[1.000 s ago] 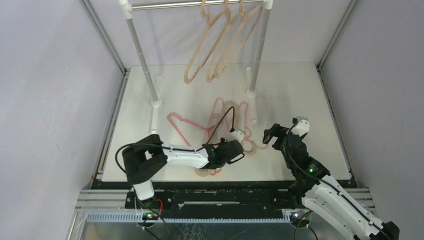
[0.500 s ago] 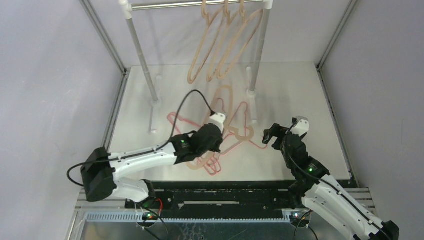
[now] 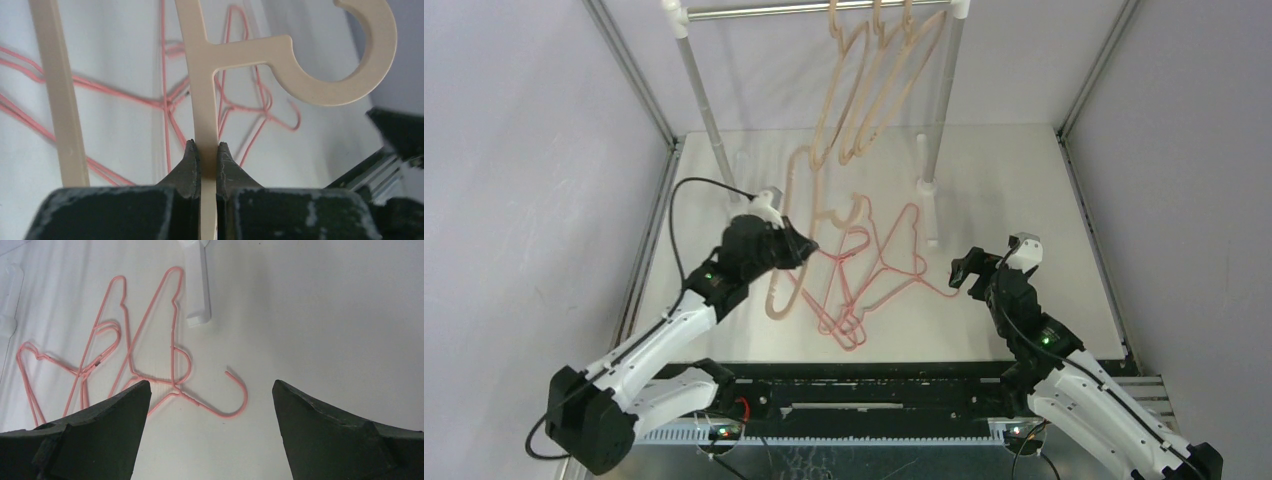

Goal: Organize the hangers

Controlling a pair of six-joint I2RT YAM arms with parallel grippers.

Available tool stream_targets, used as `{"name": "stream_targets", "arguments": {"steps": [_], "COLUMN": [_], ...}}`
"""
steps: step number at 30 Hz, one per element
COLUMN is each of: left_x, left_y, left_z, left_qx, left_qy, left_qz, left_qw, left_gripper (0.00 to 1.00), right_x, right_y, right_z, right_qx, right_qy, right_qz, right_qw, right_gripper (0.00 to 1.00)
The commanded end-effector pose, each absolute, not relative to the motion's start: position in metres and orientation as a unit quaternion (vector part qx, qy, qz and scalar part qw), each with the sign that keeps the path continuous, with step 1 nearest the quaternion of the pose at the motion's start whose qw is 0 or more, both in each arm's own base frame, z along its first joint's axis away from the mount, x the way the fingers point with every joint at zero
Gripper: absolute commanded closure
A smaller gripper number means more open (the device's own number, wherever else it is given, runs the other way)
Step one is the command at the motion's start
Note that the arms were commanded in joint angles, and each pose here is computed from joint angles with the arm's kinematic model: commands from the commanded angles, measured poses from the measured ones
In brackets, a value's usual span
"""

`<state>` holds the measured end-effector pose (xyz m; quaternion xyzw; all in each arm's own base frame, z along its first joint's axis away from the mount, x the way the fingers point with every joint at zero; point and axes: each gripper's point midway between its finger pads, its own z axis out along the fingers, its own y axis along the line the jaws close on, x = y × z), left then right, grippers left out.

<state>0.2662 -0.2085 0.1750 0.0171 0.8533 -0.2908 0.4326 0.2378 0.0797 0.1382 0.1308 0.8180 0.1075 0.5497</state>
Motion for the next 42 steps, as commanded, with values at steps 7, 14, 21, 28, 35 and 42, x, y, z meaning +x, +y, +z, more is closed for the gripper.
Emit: {"name": "stream_targets", "arguments": {"steps": [7,14,21,28,35,42], "left_x": [0.304,0.31,0.334,0.348,0.372,0.384], "left_y": [-0.169,-0.147,-0.124,-0.145,-0.148,-0.166], "left_z": [0.264,0.289,0.311,0.398,0.472,0.502], "left_qx": [-0.017,-0.045,-0.079,-0.051,-0.059,-0.05], "left_qy": [0.749,0.724,0.711,0.614,0.541,0.496], "left_qz": [-0.431,-0.454,-0.433,-0.548,-0.618,-0.677], "left_qw": [0.503,0.517,0.549,0.566,0.568,0.541], "left_gripper": [1.0,1.0,1.0,1.0,1.0,1.0], "right_x": [0.242,0.245,0.245,0.248,0.252,0.254], "right_y": [0.084,0.087,0.085,0.084,0.085,0.082], "right_z": [0.146,0.146,0.149,0.149,0.155,0.159], "right_qx": [0.131,0.126,0.123,0.122,0.122,0.127], "right_qy": [0.811,0.815,0.814,0.815,0.814,0.812], "right_qz": [0.118,0.115,0.111,0.103,0.1,0.095], "right_qw": [0.557,0.554,0.557,0.557,0.559,0.561], "right_gripper": [0.0,0.0,0.0,0.0,0.0,0.0]}}
